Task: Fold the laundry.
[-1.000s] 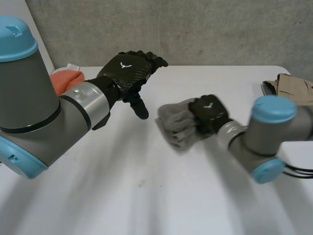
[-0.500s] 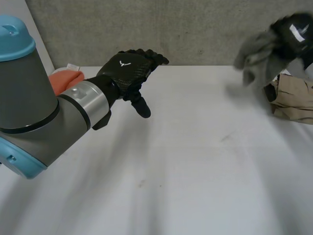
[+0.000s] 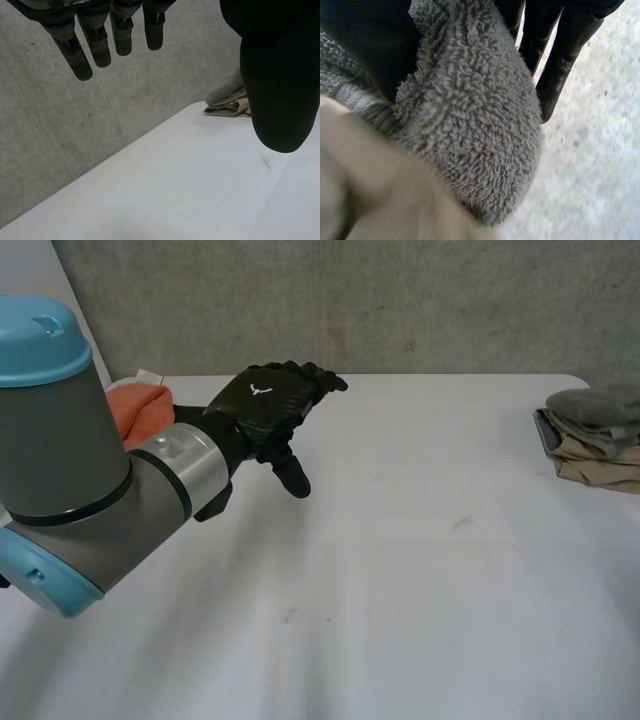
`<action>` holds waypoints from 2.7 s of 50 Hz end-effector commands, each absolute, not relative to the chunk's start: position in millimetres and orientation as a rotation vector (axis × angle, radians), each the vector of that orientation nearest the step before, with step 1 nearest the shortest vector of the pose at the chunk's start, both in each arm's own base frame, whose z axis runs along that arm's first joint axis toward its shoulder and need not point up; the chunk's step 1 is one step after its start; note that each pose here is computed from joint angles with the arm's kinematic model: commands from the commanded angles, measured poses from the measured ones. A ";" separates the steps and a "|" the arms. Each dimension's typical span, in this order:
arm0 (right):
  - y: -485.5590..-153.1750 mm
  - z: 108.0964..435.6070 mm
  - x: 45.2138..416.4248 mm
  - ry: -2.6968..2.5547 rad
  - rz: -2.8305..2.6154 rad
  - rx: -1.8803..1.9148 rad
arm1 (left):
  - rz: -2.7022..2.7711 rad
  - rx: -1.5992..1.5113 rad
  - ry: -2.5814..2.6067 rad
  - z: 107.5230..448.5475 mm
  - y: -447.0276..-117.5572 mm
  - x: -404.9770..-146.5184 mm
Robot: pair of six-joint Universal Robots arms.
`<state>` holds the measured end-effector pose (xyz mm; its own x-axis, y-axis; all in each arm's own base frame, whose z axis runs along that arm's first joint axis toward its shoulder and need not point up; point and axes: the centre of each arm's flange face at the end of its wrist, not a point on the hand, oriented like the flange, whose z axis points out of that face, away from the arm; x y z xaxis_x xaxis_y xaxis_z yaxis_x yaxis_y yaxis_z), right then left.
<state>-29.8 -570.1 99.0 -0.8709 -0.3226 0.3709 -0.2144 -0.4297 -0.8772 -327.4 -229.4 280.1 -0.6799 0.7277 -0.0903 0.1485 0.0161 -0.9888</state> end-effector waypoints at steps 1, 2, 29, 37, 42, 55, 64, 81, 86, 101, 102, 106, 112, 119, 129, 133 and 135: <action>-557.4 88.8 -44.3 1.699 -2.416 -0.790 | 1.703 -0.895 -1.842 280.4 -228.4 -330.3; -554.8 94.8 -44.7 1.704 -2.409 -0.785 | 1.704 -0.896 -1.837 281.4 -227.4 -331.0; -489.5 280.5 -144.4 2.263 -3.191 -0.695 | 1.757 -0.898 -1.758 305.5 -213.3 -330.9; -467.5 332.9 16.8 1.833 -3.099 -0.686 | 1.780 -0.901 -1.721 316.5 -209.2 -328.3; -426.9 336.4 98.8 1.684 -2.857 -0.638 | 1.770 -0.908 -1.720 315.8 -204.8 -326.1; -298.3 243.3 259.6 1.677 -2.183 -0.820 | 1.866 -0.821 -1.815 307.5 -260.1 -280.5; -267.8 202.0 262.8 1.790 -2.091 -1.001 | 2.204 -0.775 -1.989 265.7 -378.0 -199.9; -261.3 175.4 254.1 1.889 -2.022 -1.051 | 2.134 -1.109 -2.293 126.7 -463.7 -164.5; -261.8 175.9 253.6 1.890 -2.026 -1.050 | 2.262 -1.100 -2.339 129.7 -471.9 -161.0; -272.4 193.7 247.8 1.907 -2.140 -0.979 | 2.212 -0.772 -1.929 245.6 -345.7 -270.4; -276.4 197.4 244.7 1.914 -2.165 -0.960 | 2.152 -0.746 -1.904 248.3 -329.1 -280.5; -285.8 202.8 236.5 1.936 -2.209 -0.918 | 1.853 -0.703 -1.844 243.6 -262.0 -317.4; -290.1 205.0 232.7 1.942 -2.225 -0.903 | 1.431 -0.735 -1.866 206.5 -191.0 -358.5; -291.2 203.6 229.6 1.963 -2.214 -0.892 | 1.497 -0.701 -2.035 204.4 -205.6 -353.4; -275.5 197.7 230.7 2.123 -1.972 -0.953 | 1.807 -0.668 -2.129 231.6 -263.5 -299.6; -262.3 197.3 233.5 2.204 -1.800 -0.985 | 1.880 -0.778 -2.188 227.4 -277.2 -283.6; -256.2 196.3 235.0 2.229 -1.731 -0.995 | 1.914 -0.839 -2.212 225.7 -283.6 -277.6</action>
<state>231.8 -273.1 197.4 -0.7957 -0.5056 0.3335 -0.3790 -0.0140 -0.9253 -295.5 -267.5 229.4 -0.8589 0.4960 -0.1275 0.2061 0.1068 -0.9727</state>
